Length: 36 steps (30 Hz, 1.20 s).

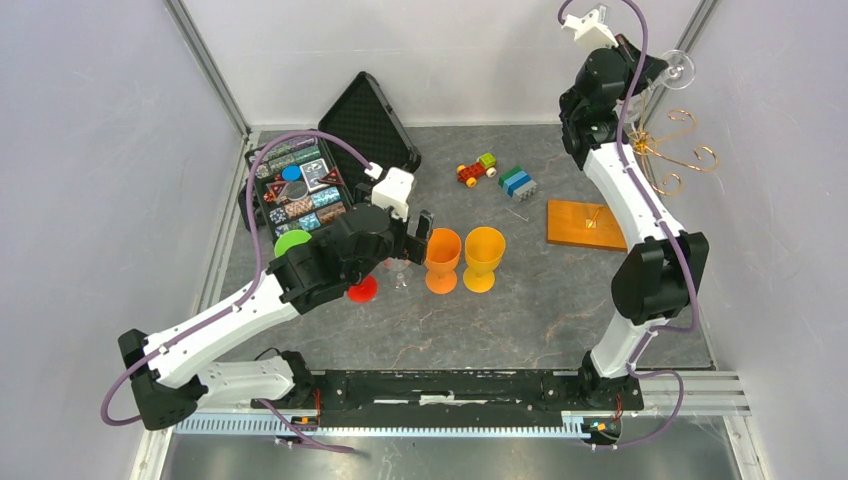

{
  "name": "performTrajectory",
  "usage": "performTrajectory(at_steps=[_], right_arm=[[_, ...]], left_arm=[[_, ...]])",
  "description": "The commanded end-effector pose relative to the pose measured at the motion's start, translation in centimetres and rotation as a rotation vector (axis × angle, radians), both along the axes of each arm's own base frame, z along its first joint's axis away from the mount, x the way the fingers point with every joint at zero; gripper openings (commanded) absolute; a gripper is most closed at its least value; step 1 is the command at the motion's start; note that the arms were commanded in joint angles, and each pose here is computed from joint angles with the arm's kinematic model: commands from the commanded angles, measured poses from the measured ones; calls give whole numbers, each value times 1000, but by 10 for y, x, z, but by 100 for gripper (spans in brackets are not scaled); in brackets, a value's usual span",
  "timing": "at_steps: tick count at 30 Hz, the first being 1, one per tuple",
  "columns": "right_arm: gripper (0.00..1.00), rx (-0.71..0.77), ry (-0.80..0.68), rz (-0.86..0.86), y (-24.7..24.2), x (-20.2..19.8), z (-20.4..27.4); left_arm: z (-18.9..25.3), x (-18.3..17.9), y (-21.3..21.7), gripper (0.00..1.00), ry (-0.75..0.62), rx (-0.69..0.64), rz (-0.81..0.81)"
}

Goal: Take the wine glass off the wine glass rack

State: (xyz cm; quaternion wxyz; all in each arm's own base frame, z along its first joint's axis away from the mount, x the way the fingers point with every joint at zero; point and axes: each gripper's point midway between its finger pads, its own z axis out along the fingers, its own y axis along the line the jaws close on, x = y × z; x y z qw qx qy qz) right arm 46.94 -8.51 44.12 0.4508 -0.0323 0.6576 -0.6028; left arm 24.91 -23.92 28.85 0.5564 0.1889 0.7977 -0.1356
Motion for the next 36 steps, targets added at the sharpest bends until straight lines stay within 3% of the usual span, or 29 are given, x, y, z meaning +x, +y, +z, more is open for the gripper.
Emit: performTrajectory(at_steps=[1, 10, 23, 30, 36], right_arm=[[0, 19, -181, 47, 6, -12, 42], [0, 53, -271, 161, 27, -5, 58], [0, 146, -297, 422, 104, -2, 71], [0, 188, -252, 565, 160, -30, 65], [0, 351, -191, 736, 193, -65, 51]], left_arm=[[11, 7, 1, 100, -46, -4, 19], [11, 8, -2, 100, -42, -6, 16], [14, 9, -2, 100, -48, -20, 22], [19, 9, -2, 100, -43, -59, 38], [27, 8, -1, 100, -5, -179, 40]])
